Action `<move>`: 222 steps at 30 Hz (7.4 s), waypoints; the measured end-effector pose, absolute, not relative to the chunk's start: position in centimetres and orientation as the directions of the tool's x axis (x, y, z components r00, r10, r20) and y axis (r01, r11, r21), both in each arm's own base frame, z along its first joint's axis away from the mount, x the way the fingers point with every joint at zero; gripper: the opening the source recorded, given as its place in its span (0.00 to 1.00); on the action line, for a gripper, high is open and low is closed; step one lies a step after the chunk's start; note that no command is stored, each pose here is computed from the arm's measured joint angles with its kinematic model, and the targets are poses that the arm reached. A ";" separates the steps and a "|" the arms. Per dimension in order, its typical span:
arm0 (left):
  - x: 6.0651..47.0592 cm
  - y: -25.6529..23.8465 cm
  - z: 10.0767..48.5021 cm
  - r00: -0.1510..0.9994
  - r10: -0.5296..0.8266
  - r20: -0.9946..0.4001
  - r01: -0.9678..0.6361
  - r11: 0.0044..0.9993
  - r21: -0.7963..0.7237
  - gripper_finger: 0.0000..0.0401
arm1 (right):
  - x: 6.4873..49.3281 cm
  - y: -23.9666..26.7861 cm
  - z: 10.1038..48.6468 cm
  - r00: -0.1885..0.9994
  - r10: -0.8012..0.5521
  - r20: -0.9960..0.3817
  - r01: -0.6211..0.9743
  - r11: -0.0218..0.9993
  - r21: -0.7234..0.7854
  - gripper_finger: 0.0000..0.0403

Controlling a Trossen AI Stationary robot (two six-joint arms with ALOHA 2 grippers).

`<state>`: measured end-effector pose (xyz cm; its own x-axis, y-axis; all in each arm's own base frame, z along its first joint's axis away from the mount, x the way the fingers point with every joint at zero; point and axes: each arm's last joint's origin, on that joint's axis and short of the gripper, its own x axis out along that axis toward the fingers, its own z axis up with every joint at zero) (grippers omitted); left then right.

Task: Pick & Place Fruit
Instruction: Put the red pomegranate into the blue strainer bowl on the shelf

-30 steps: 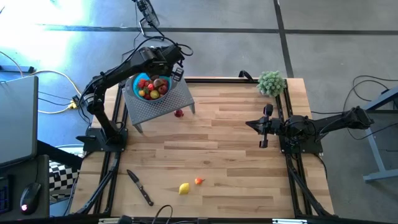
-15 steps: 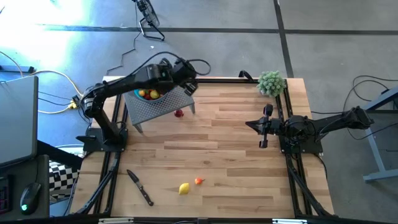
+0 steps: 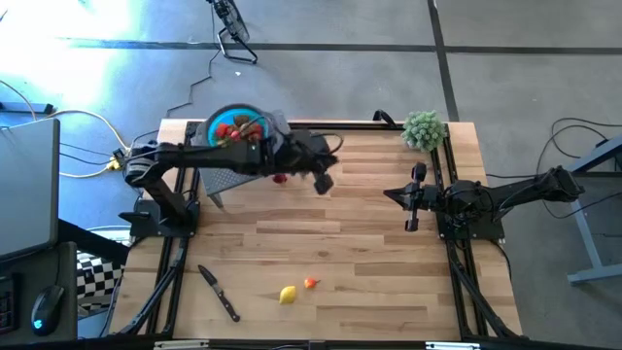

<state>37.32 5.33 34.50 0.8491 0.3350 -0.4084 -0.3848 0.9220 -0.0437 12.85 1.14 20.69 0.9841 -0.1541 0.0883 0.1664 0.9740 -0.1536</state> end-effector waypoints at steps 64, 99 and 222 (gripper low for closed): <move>10.3 -0.3 21.0 0.986 -0.019 0.165 0.050 0.981 -0.187 0.09 | 17.4 1.6 18.8 0.967 -0.233 0.103 0.202 0.948 0.246 0.01; 13.6 -8.9 20.5 0.848 0.529 -0.040 -0.519 0.811 -0.270 0.09 | 17.6 2.1 18.3 0.996 -0.070 0.062 0.058 0.982 0.181 0.01; 35.5 -0.7 8.5 0.201 0.923 -0.328 -0.980 0.195 -0.050 0.00 | 17.1 4.4 15.9 0.974 0.124 -0.189 -0.091 0.980 0.175 0.01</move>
